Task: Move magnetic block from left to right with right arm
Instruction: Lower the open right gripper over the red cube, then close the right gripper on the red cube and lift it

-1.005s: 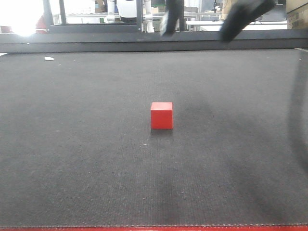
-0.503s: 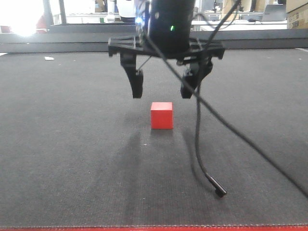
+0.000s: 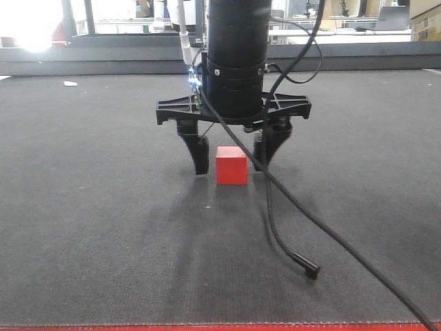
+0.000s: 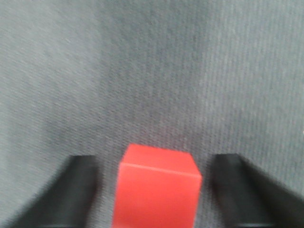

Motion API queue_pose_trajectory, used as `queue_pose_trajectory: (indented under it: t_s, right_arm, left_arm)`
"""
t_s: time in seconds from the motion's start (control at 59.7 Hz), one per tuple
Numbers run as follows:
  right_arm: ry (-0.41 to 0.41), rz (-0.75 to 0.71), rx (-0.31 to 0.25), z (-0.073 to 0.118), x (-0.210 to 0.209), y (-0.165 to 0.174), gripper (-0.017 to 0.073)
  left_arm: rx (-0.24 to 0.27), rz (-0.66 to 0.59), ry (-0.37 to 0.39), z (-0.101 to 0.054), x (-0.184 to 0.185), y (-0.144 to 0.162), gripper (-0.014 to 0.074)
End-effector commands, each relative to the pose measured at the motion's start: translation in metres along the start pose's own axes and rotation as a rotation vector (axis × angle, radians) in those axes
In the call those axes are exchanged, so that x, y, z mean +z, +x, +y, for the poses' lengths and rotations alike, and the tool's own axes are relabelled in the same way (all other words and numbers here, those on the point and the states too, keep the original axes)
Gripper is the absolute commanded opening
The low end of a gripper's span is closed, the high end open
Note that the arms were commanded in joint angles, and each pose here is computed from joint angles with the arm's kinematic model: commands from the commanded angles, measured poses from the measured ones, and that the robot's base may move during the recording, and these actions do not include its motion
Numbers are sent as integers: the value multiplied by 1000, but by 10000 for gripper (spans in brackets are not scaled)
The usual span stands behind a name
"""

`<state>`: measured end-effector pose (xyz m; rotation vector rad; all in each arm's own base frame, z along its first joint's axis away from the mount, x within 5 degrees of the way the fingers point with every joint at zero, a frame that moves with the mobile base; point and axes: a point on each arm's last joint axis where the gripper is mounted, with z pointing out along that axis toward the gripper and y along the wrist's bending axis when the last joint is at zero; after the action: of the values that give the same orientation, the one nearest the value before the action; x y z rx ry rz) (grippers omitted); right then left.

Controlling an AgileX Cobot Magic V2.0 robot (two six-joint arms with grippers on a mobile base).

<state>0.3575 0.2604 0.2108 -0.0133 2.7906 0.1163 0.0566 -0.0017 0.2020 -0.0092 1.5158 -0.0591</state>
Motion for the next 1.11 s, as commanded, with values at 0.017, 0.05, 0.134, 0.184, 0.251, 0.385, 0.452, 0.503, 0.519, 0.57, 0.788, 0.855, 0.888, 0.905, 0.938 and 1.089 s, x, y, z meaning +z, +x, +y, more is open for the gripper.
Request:
queue_pose_trajectory:
  t_s: [0.017,0.05,0.134,0.184,0.251,0.385,0.452,0.503,0.519,0.57,0.788,0.855,0.888,0.905,0.938,1.089]
  right_arm:
    - [-60,-122,4,-1,-35,-17,330]
    - [-59,-122,5,-1,-35,-17,272]
    - [-59,-120,17,-5,-38,-19,181]
    - [-60,-128,27,-9,-45,-21,153]
    - [-64,-145,41,-16,-57,-24,139]
    - [-83,-212,-3,-31,-91,-31,139]
    - [-89,-248,-52,-39,-108,-31,139]
    - [-91,-278,-89,-49,-124,-29,139]
    - [-90,-285,-99,-52,-128,-28,139]
    - [-82,-295,-127,-62,-136,-22,139]
    - [-50,-376,-190,-119,-166,14,139]
    - [-44,-410,-183,-137,-172,29,139]
    - [-40,-425,-183,-145,-174,37,139]
    - [-39,-438,-180,-150,-176,42,139]
    - [-37,-456,-181,-156,-178,50,139]
    - [-44,-545,-201,-178,-188,91,139]
  left_arm:
    - [-4,-95,3,0,-1,-6,-115]
    - [-4,-95,3,0,-1,-6,-116]
    - [-4,-95,3,0,-1,-6,-116]
    - [-4,-95,3,0,-1,-6,-116]
    - [-4,-95,3,0,-1,-6,-116]
    - [-4,-95,3,0,-1,-6,-115]
    - [-4,-95,3,0,-1,-6,-116]
    - [-4,-95,3,0,-1,-6,-116]
    - [-4,-95,3,0,-1,-6,-116]
    - [-4,-95,3,0,-1,-6,-116]
    - [-4,-95,3,0,-1,-6,-116]
    - [-4,-95,3,0,-1,-6,-116]
    - [-4,-95,3,0,-1,-6,-116]
    - [-4,-95,3,0,-1,-6,-115]
    - [-4,-95,3,0,-1,-6,-116]
    - [-4,-95,3,0,-1,-6,-116]
